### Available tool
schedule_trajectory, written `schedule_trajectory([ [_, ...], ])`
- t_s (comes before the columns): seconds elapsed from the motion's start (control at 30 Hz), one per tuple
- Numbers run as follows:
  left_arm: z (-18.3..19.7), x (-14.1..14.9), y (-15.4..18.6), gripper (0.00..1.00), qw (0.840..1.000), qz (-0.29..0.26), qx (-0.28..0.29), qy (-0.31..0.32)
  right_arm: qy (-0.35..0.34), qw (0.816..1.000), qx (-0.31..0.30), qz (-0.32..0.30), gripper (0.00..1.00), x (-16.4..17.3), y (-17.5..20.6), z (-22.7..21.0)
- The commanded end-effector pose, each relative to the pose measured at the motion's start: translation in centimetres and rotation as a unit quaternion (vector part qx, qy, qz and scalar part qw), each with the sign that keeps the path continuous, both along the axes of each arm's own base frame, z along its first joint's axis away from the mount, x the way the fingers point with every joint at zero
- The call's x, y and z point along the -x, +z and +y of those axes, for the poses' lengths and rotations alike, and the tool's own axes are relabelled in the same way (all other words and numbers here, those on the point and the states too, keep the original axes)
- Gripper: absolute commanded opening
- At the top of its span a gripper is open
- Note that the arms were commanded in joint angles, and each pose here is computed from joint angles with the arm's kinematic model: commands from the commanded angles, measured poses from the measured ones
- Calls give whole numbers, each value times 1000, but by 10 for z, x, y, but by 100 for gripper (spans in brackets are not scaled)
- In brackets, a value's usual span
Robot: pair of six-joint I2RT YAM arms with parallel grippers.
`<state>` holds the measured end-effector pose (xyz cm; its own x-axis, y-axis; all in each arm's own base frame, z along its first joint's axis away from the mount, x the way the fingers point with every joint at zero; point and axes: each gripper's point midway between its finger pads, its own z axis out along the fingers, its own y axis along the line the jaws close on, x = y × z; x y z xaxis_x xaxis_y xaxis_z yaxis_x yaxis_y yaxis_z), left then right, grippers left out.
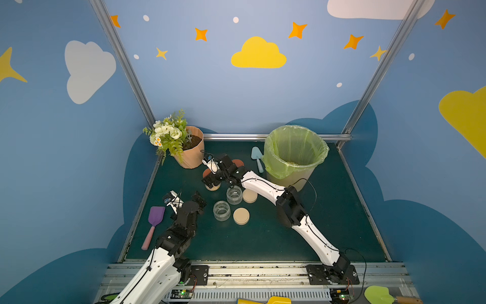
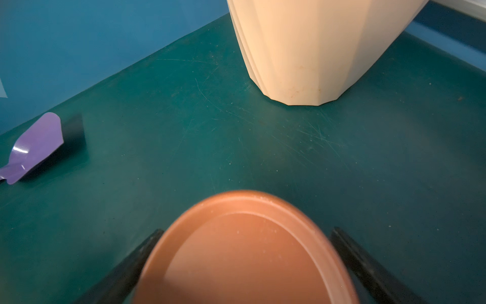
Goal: Empty expired oatmeal from jars
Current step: Pick up the jar from the center of the board.
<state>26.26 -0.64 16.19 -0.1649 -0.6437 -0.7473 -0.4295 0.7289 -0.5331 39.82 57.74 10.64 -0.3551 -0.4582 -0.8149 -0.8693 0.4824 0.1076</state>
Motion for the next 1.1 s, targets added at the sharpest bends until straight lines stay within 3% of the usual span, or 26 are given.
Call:
schedule_trajectory([
  [0.0,3,4,-4,100,1000,8,-8,3,2,1000,6,6,90,-2,-14,0],
  [0.3,3,6,-3,100,1000,-2,-7,-5,9,1000,-15,-17,66,-3,-1,6],
  [0.4,3,6,2,100,1000,-11,-13,-12,18,999,-34,-17,55,1,21,8],
  [0.5,-5,5,12,100,998,-29,-19,-43,30,998,-64,-1,49,13,66,7],
  [0.67,-24,2,34,100,992,-52,-39,-109,32,994,-100,10,46,31,136,-10],
  [0.9,-44,-6,76,100,980,-89,-54,-168,46,993,-108,20,44,59,194,-40],
  [1.07,-65,-9,112,100,963,-125,-71,-226,48,992,-112,34,43,71,224,-65],
])
